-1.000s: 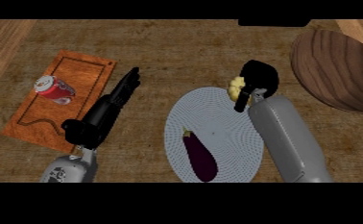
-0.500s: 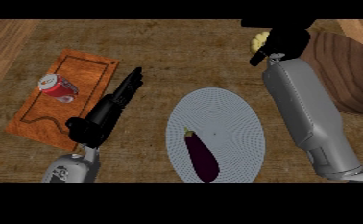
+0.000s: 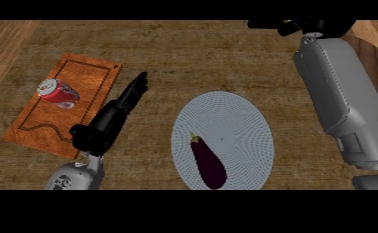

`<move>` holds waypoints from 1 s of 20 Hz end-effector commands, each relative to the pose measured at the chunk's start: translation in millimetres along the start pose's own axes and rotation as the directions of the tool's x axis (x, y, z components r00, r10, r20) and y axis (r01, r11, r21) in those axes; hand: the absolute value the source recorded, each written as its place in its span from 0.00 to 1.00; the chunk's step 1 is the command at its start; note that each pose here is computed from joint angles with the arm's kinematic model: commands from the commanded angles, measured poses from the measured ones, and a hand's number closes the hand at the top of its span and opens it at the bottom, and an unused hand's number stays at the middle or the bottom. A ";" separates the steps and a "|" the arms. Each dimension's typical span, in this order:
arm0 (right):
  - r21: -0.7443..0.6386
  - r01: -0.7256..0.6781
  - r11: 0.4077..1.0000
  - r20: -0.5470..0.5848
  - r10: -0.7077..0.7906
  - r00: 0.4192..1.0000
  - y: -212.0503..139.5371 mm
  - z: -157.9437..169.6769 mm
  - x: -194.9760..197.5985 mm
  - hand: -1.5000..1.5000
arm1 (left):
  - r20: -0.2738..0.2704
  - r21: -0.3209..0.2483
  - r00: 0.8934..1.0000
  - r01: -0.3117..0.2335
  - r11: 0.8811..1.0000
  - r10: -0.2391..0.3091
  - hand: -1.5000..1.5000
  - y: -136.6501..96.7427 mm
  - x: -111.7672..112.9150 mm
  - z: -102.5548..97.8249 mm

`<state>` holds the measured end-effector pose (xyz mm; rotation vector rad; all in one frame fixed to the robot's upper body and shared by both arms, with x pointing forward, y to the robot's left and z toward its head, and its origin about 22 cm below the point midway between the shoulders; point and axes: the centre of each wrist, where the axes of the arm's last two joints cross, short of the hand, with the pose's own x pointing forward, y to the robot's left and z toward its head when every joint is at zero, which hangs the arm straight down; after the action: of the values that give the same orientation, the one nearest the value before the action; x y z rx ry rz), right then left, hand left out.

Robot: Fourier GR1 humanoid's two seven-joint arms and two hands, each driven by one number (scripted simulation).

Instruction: Pick the squash from the placemat and place it in the bowl

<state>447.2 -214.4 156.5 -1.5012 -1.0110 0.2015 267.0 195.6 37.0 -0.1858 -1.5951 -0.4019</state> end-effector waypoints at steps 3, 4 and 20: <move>-0.051 -0.067 0.996 -0.084 0.062 0.995 12.4 -24.3 -33.9 1.00 | -0.009 0.009 1.000 0.001 1.000 -0.001 0.50 5.1 -4.3 13.7; -0.058 -0.103 0.993 -0.094 0.098 0.991 4.7 -47.1 -47.3 1.00 | 0.017 0.017 1.000 0.007 1.000 -0.008 0.50 -0.5 3.3 -2.2; 0.214 -0.072 0.974 -0.286 0.133 0.949 19.5 -86.1 -152.8 1.00 | 0.003 0.011 1.000 -0.004 1.000 0.004 0.50 11.5 8.4 -1.8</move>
<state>427.7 -364.7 107.0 -1.5244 -0.6723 0.1850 266.3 200.8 41.1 -0.1825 -1.5986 -0.3969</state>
